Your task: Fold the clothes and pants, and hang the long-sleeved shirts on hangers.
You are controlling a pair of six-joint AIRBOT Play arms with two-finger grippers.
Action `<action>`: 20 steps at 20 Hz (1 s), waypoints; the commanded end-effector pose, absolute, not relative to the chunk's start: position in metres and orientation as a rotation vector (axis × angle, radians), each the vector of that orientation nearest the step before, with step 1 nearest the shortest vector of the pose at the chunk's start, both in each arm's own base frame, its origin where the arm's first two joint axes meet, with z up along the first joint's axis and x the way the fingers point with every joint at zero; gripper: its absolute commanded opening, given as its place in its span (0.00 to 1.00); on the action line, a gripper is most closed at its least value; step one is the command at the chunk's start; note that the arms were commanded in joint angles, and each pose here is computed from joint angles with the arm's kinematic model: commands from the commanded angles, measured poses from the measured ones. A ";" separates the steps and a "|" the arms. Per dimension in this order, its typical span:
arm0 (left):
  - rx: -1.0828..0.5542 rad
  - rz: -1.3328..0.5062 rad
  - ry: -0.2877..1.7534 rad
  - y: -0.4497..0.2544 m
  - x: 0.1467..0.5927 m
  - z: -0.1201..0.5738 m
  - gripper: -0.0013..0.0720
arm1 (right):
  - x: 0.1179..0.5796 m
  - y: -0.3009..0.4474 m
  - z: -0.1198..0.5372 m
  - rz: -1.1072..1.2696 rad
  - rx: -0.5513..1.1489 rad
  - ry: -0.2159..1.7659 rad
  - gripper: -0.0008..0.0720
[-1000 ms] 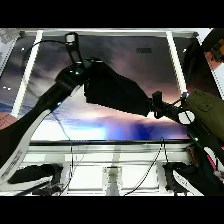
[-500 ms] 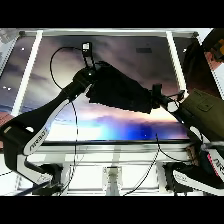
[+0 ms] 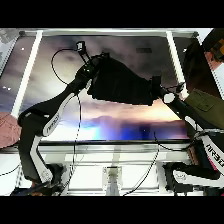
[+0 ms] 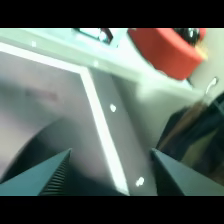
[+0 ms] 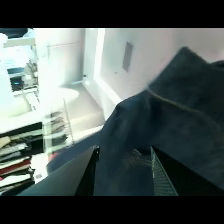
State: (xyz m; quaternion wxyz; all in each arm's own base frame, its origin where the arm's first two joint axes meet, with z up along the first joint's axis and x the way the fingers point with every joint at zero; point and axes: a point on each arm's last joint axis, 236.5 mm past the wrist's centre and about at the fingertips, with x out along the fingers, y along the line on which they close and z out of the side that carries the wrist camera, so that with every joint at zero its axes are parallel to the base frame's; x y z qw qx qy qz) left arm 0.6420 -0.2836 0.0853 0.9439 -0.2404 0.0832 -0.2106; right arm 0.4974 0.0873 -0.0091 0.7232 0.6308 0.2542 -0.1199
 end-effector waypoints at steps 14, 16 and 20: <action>-0.428 -0.304 0.079 -0.212 0.608 0.277 0.81 | 0.441 0.005 -0.032 0.017 0.980 1.178 0.88; -0.439 -0.331 0.024 -0.214 0.589 0.314 0.81 | 0.436 0.020 -0.036 0.176 0.987 1.264 0.94; -0.376 -0.379 -0.030 -0.231 0.562 0.348 0.80 | 0.436 0.039 -0.063 0.325 0.989 1.441 0.95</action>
